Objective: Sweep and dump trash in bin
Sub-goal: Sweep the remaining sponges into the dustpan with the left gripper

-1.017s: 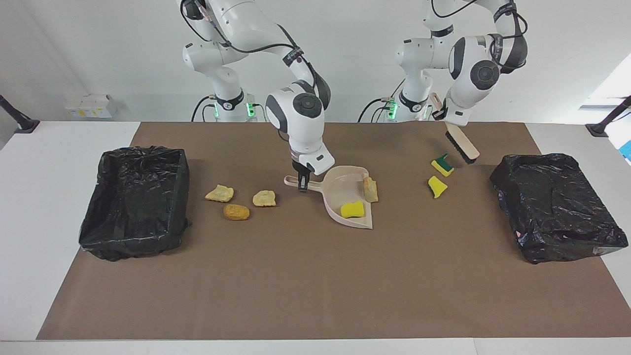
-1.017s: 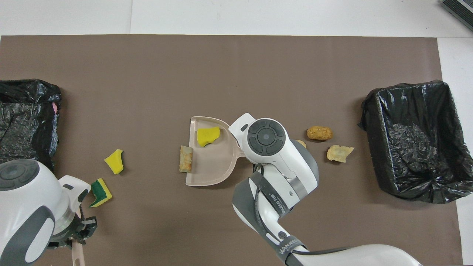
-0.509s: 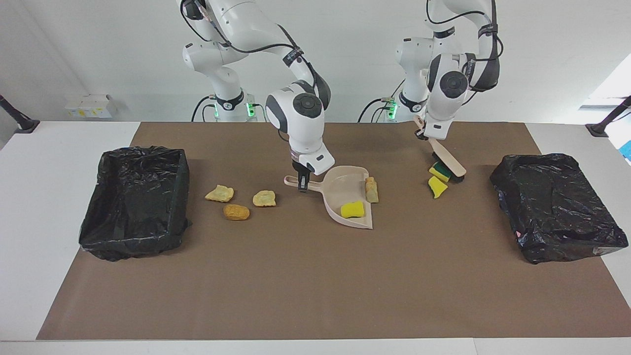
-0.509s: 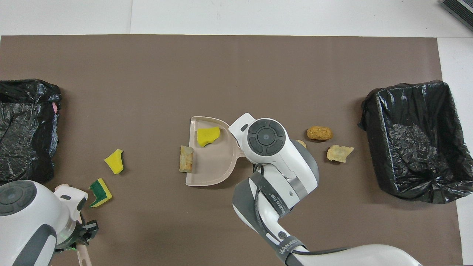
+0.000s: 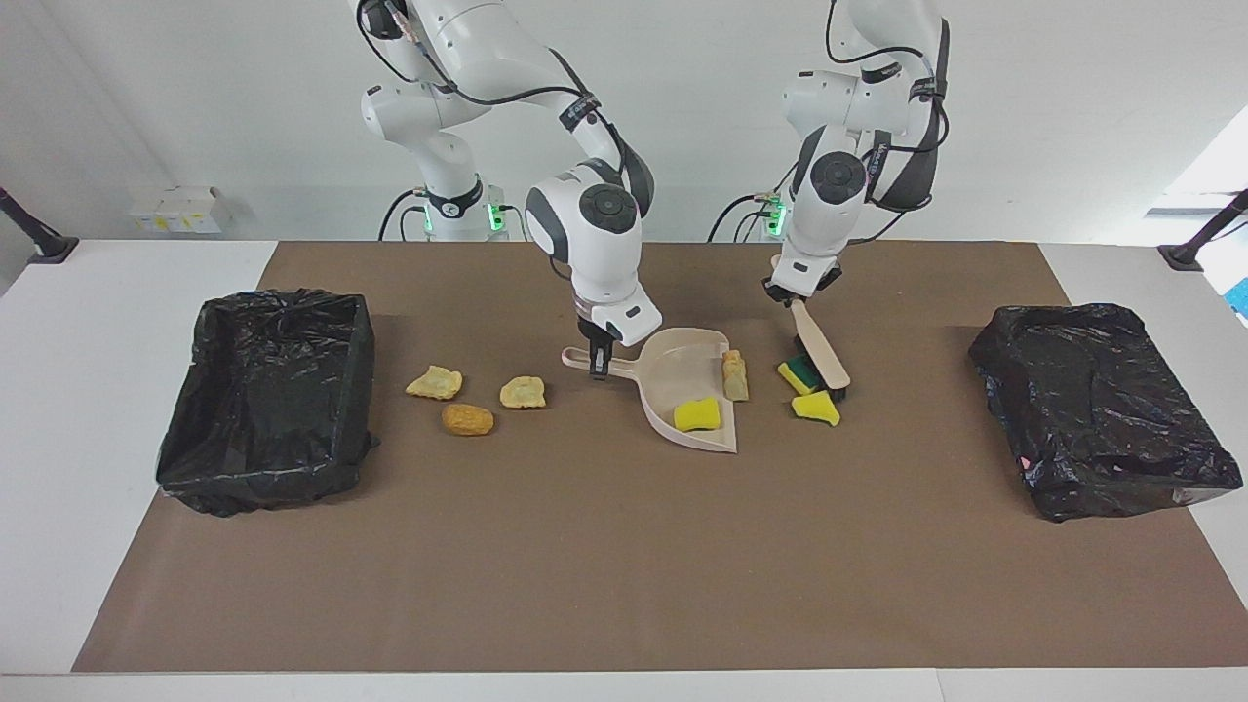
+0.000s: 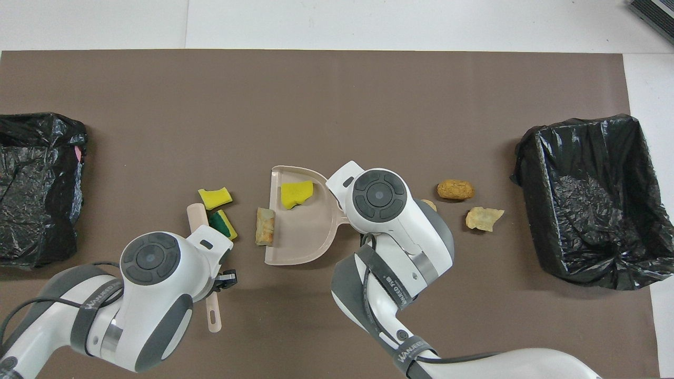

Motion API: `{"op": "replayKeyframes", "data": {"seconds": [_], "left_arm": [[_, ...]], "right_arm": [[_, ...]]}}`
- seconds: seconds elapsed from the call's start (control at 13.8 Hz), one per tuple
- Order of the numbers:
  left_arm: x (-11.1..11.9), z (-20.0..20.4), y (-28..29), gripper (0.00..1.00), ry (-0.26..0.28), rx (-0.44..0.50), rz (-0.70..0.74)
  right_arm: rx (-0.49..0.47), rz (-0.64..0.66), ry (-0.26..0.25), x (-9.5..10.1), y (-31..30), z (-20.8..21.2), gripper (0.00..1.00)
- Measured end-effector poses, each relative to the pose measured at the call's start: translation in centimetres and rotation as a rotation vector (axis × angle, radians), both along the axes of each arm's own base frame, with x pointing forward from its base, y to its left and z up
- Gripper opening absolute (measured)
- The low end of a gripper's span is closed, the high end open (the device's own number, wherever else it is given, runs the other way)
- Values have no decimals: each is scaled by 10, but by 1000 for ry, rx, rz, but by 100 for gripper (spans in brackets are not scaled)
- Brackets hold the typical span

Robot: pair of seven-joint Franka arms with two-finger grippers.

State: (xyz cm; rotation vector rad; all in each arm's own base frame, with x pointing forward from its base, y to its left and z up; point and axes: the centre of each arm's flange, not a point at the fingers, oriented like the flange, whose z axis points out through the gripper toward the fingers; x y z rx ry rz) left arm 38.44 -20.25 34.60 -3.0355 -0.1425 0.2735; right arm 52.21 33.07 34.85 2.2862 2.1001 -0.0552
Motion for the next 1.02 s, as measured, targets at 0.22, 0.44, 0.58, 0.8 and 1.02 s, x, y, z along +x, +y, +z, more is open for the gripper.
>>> {"op": "replayKeyframes", "data": {"seconds": [0.22,0.44,0.58,0.8,1.02], "left_arm": [[-16,3,-42,26,-17,-73,-97],[-33,16,-86,26,-47,-131,-170],[-28,36,-113,26,-74,-170,-192],[-15,51,-127,26,-29,-154,-201],[-23,58,-118,26,97,-79,-170]], "right_arm": [[0,0,0,0,0,0,31],[0,0,0,0,0,0,31],[0,0,0,0,0,0,31],[0,0,0,0,0,0,31],[0,0,0,0,0,0,31]]}}
